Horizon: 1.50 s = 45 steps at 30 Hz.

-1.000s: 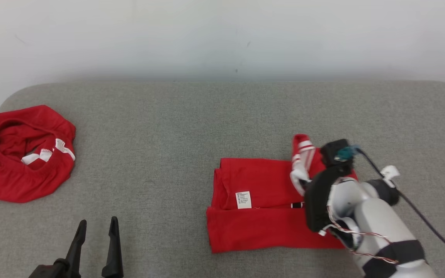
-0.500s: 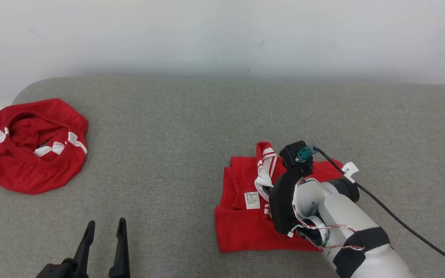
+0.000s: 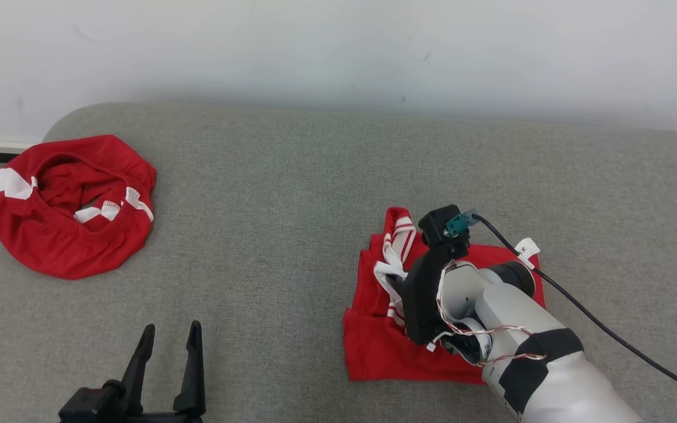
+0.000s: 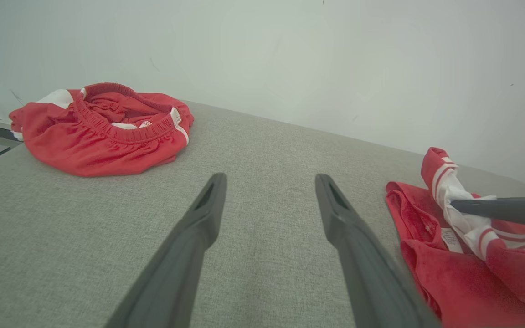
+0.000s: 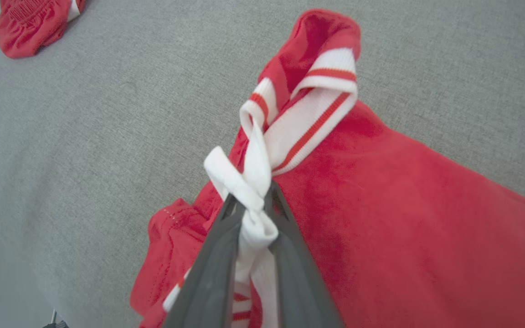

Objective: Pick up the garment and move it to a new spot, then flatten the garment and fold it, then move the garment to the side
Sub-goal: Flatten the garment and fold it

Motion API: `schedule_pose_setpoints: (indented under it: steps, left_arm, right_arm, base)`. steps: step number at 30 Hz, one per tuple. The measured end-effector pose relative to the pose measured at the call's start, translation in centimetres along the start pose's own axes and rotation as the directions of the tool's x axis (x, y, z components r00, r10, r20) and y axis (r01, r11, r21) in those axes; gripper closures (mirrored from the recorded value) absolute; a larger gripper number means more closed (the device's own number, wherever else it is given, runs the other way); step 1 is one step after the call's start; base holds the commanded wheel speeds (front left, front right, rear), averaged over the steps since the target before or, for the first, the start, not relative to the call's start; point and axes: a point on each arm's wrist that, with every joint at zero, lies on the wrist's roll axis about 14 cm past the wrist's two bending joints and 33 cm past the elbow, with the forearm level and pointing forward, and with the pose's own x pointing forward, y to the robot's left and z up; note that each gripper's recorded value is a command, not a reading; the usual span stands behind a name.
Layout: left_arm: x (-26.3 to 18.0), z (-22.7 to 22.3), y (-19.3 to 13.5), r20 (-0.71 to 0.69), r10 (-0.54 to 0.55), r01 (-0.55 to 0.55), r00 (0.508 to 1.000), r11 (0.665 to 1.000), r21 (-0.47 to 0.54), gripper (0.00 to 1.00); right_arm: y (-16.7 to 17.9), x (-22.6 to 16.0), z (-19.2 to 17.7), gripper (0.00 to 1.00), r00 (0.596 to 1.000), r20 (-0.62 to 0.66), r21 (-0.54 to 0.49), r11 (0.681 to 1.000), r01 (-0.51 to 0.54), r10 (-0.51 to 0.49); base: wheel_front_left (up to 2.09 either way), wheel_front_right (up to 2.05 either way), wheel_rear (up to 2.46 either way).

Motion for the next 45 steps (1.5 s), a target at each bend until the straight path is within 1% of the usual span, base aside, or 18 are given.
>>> schedule_pose_setpoints:
  steps: [4, 7, 11, 15, 18, 20, 24, 27, 29, 32, 35, 38, 39, 40, 43, 45]
  left_arm:
    - [0.2, 0.0, 0.2, 0.0, 0.006, -0.006, 1.0, 1.0, -0.004, 0.0]
    - [0.2, 0.0, 0.4, 0.001, 0.009, -0.009, 1.0, 1.0, -0.007, 0.0]
    - [0.3, 0.2, 0.4, 0.008, 0.008, -0.008, 1.0, 1.0, -0.009, 0.0]
    - [0.3, 0.5, 0.1, 0.018, -0.007, 0.007, 1.0, 1.0, -0.008, 0.0]
    - [0.1, 0.6, -0.2, 0.019, -0.019, 0.019, 1.0, 1.0, -0.007, 0.0]
    - [0.1, 0.7, -0.5, 0.023, -0.027, 0.027, 0.999, 1.0, -0.009, 0.0]
    - [-0.3, 0.4, -0.5, 0.014, -0.028, 0.028, 1.0, 1.0, -0.01, 0.0]
    - [-0.3, 0.4, -0.6, 0.015, -0.033, 0.033, 0.999, 0.999, -0.011, 0.0]
    - [-0.3, 0.4, -0.8, 0.015, -0.038, 0.038, 0.999, 0.999, -0.011, 0.0]
    - [-0.2, 0.4, -1.0, 0.017, -0.042, 0.043, 0.999, 0.999, -0.01, 0.0]
    - [0.2, 0.8, -1.1, 0.03, -0.041, 0.041, 0.999, 0.999, -0.014, 0.0]
    - [0.5, 0.8, -1.5, 0.029, -0.051, 0.052, 0.998, 0.999, -0.011, 0.0]
    - [0.5, 0.8, -1.5, 0.029, -0.051, 0.052, 0.998, 0.999, -0.011, 0.0]
    - [0.7, 0.7, -1.8, 0.026, -0.062, 0.062, 0.998, 0.998, -0.005, 0.0]
    - [0.9, 0.5, -2.1, 0.021, -0.073, 0.073, 0.997, 0.997, 0.002, 0.0]
    - [1.2, 0.4, -2.6, 0.018, -0.086, 0.086, 0.996, 0.996, 0.007, 0.0]
  right_arm:
    - [1.0, 0.1, 1.9, 0.0, 0.996, 0.075, 0.025, 0.999, -0.045, 0.043]
    - [1.8, -0.3, 3.4, 0.0, 0.988, 0.133, 0.066, 0.994, -0.088, 0.079]
    - [1.3, -1.4, 6.5, 0.0, 0.965, 0.252, 0.082, 0.993, -0.088, 0.064]
    - [-1.5, -2.9, 7.9, 0.0, 0.939, 0.342, 0.079, 0.997, 0.0, -0.027]
    - [-5.5, -4.8, 8.0, 0.0, 0.905, 0.404, 0.056, 0.991, 0.119, -0.131]
    - [-7.7, -5.9, 7.2, 0.0, 0.885, 0.426, 0.049, 0.981, 0.186, -0.189]
    - [-10.4, -7.8, 4.6, 0.0, 0.846, 0.459, 0.076, 0.961, 0.265, -0.269]
    - [-12.3, -9.8, 3.5, 0.0, 0.796, 0.508, 0.11, 0.942, 0.318, -0.328]
    - [-13.1, -10.9, 2.2, 0.0, 0.767, 0.528, 0.154, 0.929, 0.336, -0.365]
    - [-13.7, -12.2, 0.6, 0.0, 0.737, 0.544, 0.19, 0.915, 0.357, -0.401]
    - [-14.2, -13.9, 0.0, 0.0, 0.693, 0.58, 0.215, 0.901, 0.378, -0.429]
    - [-15.1, -15.7, -1.2, 0.0, 0.652, 0.594, 0.247, 0.878, 0.41, -0.472]
    - [-15.1, -15.7, -1.2, 0.0, 0.652, 0.594, 0.247, 0.878, 0.41, -0.472]
    - [-15.3, -16.5, -2.1, 0.0, 0.632, 0.597, 0.271, 0.865, 0.422, -0.495]
    - [-15.0, -17.1, -2.8, 0.0, 0.621, 0.6, 0.276, 0.859, 0.431, -0.505]
    - [-14.8, -17.7, -3.4, 0.0, 0.605, 0.606, 0.29, 0.851, 0.437, -0.517]
  base:
    - [0.0, 0.0, 0.0]
    - [0.0, 0.0, 0.0]
    - [0.0, 0.0, 0.0]
    - [0.0, 0.0, 0.0]
    - [0.0, 0.0, 0.0]
    - [0.0, 0.0, 0.0]
    - [0.0, 0.0, 0.0]
    - [0.0, 0.0, 0.0]
    - [0.0, 0.0, 0.0]
    - [0.0, 0.0, 0.0]
    - [0.0, 0.0, 0.0]
    - [0.0, 0.0, 0.0]
    - [0.0, 0.0, 0.0]
    - [0.0, 0.0, 0.0]
    - [0.0, 0.0, 0.0]
    - [0.0, 0.0, 0.0]
